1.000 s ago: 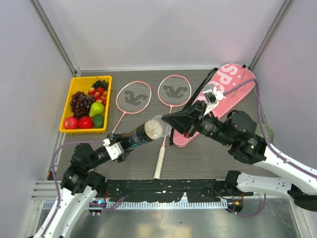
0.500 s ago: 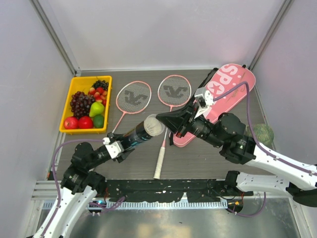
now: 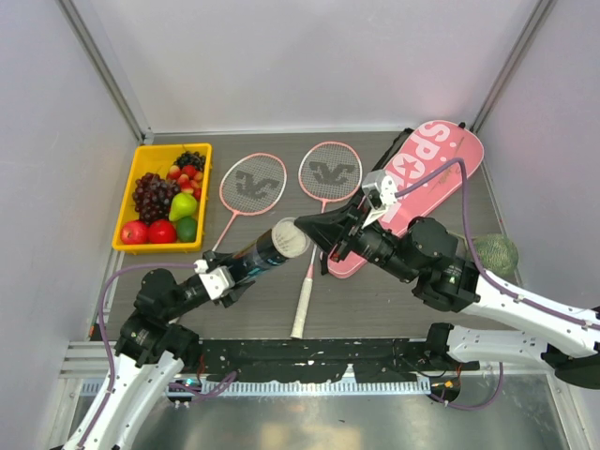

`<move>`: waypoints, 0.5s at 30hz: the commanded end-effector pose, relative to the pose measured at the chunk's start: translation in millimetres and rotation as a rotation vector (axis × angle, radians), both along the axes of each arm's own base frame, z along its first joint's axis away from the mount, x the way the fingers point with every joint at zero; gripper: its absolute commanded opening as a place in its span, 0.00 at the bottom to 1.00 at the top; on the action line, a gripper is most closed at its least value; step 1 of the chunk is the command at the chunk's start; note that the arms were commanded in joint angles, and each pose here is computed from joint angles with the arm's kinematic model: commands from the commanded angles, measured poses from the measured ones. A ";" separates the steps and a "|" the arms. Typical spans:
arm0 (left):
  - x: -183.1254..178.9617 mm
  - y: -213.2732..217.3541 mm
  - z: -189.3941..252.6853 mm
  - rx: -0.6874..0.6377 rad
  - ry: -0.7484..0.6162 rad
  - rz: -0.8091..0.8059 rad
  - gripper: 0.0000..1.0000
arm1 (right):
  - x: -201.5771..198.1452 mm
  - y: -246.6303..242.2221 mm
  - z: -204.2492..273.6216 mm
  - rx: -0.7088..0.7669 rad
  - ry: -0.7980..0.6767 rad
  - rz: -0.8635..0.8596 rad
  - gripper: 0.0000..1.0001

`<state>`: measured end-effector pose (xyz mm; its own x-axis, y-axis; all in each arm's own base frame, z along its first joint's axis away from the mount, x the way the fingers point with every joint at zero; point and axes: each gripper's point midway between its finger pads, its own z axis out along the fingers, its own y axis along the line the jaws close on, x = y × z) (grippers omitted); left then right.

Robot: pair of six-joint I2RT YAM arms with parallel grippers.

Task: Pack up the badminton gear
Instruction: Close the lid on the shuttle tube.

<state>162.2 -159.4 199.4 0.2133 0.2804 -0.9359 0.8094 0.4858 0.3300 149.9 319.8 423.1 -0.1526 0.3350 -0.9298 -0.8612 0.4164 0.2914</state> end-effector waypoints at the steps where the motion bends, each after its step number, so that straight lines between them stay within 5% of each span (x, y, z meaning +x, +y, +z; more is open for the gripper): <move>1: -1.3 -4.4 38.7 -0.064 -0.105 -0.025 0.00 | 1.1 -2.4 10.1 0.033 -0.033 -0.029 0.06; 15: -0.1 -3.6 39.1 -0.063 -0.106 -0.017 0.00 | -8.5 13.9 -9.8 -0.006 0.000 -0.007 0.05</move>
